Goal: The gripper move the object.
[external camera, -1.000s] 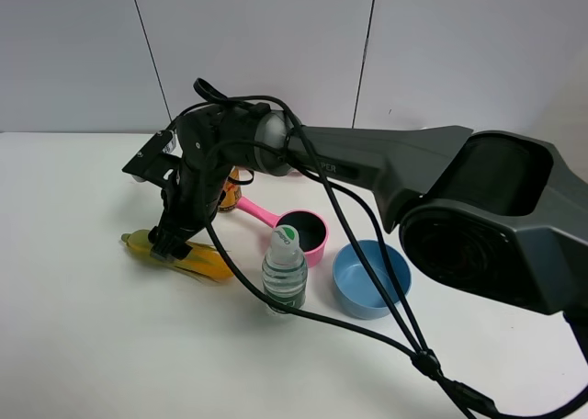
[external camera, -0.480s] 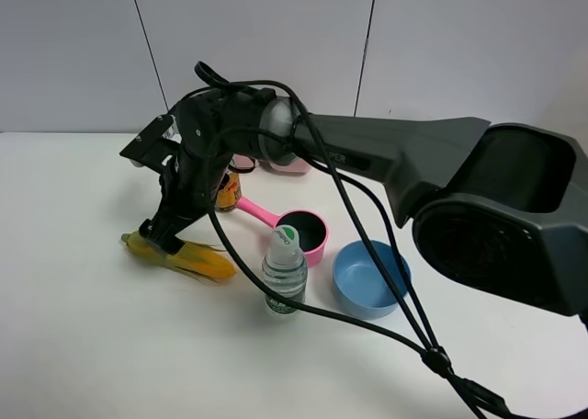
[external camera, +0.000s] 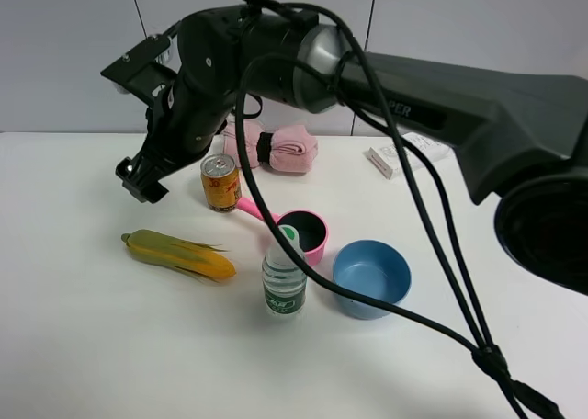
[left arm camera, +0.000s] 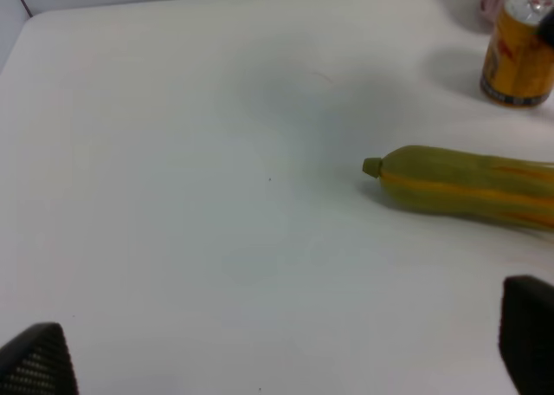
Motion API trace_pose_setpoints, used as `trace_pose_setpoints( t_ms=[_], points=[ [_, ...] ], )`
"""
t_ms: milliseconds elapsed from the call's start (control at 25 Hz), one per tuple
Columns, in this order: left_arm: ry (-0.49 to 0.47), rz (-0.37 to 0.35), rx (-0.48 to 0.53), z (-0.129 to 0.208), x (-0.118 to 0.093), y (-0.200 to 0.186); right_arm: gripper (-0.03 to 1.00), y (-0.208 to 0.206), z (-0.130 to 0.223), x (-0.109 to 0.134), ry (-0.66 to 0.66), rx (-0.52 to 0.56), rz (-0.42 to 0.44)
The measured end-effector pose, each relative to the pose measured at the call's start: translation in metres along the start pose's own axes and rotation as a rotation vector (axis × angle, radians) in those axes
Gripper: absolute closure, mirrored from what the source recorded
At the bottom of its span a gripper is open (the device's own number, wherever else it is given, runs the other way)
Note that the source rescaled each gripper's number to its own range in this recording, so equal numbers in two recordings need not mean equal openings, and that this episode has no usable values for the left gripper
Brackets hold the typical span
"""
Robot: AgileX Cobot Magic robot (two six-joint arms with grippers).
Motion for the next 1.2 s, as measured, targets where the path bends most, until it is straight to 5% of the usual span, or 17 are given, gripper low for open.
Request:
trace_pose_setpoints(
  t_ms=[440, 840, 1200],
  points=[
    [0.000, 0.000, 0.000, 0.000, 0.000, 0.000, 0.01, -0.081, 0.003, -0.089, 0.149, -0.066, 0.219],
    [0.000, 0.000, 0.000, 0.000, 0.000, 0.000, 0.01, -0.169, 0.069, -0.167, 0.331, 0.102, 0.395],
    [0.000, 0.000, 0.000, 0.000, 0.000, 0.000, 0.01, -0.227, 0.133, -0.199, 0.538, 0.229, 0.482]
  ],
)
Point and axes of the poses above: a point on each arm's last joint axis where the gripper is mounted, y pointing out along that axis toward the gripper, x along the wrist's bending axis when the last joint is at zero, z = x × y, the point moved 6 cm from there along y, pointing out along that axis toward the gripper, and after that the axes turned 4 degrees about -y, right-handed, at the moved point
